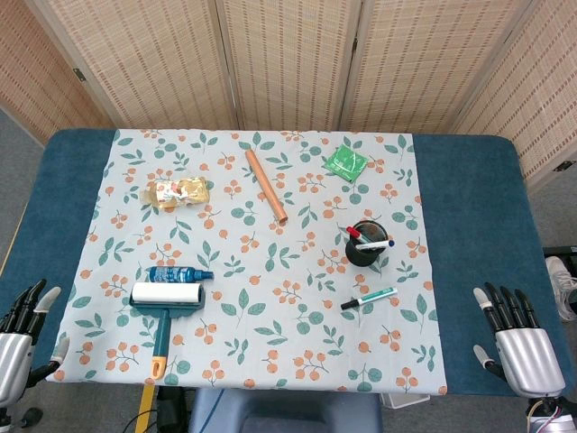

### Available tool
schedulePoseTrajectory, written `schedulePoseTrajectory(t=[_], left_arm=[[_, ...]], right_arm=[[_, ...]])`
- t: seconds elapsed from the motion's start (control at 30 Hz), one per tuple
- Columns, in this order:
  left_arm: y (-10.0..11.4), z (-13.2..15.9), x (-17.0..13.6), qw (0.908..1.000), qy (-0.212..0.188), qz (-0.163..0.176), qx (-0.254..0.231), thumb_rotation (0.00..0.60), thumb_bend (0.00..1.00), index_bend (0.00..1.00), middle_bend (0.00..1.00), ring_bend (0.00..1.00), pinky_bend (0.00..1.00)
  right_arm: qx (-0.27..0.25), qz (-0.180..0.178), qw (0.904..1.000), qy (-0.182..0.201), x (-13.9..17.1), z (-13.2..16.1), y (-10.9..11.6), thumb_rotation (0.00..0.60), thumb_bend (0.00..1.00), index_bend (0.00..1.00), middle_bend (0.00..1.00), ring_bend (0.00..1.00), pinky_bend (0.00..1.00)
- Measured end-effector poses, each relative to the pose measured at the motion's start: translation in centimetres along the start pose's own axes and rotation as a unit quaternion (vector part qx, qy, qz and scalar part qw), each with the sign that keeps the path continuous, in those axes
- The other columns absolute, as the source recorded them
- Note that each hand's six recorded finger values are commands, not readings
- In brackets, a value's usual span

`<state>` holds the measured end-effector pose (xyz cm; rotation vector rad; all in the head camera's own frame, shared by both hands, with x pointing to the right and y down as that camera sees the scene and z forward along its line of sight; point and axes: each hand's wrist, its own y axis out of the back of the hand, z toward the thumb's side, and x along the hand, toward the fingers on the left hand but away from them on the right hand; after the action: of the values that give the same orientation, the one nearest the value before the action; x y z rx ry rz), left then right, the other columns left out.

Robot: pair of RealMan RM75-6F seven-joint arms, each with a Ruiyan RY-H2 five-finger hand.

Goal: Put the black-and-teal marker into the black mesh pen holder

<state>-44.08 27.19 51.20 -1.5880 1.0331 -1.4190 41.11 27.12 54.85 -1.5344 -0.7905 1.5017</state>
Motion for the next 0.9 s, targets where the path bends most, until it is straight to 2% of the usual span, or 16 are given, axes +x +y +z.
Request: schedulePoseTrajectory(t=[0.23, 0.5, 0.57, 0.7, 0.9], left_arm=[[-0.4, 0.0, 0.4, 1.0000, -0.001, -0.007, 0.002, 0.600, 0.42, 0.00, 0.02, 0.02, 0.29], [-0.6, 0.0, 0.5, 0.9999, -0.003, -0.013, 0.000, 0.600, 0.42, 0.00, 0.02, 0.02, 0.29], [-0.5, 0.0, 0.5, 0.9999, -0.004, -0.010, 0.000, 0.600, 0.42, 0.00, 0.02, 0.02, 0.29], [-0.3, 0.1, 0.3, 1.0000, -0.004, -0.005, -0.001, 0.600, 0.42, 0.00, 0.02, 0.02, 0.29], [-0.2, 0.0, 0.2, 1.0000, 0.000, -0.004, 0.000, 0.600, 0.42, 0.00, 0.02, 0.02, 0.29]], right_arm=[[-0.003, -0.001, 1.0000, -0.002, 0.0, -0.2, 0.1, 0.600, 0.24, 0.00, 0.00, 0.00, 0.00], [-0.015, 0.011, 0.9996, 0.024, -1.6, 0.6, -0.4, 0.600, 0.24, 0.01, 0.00, 0.00, 0.00], [-0.009, 0.019, 0.9990, 0.038, -2.6, 1.2, -0.7, 0.600, 0.24, 0.06, 0.01, 0.00, 0.00], [-0.021, 0.038, 0.9958, 0.080, -4.9, 3.1, -0.6, 0.600, 0.25, 0.24, 0.05, 0.00, 0.00], [-0.002, 0.051, 0.9891, 0.138, -7.6, 6.3, -0.2, 0.600, 0.26, 0.35, 0.06, 0.00, 0.00]])
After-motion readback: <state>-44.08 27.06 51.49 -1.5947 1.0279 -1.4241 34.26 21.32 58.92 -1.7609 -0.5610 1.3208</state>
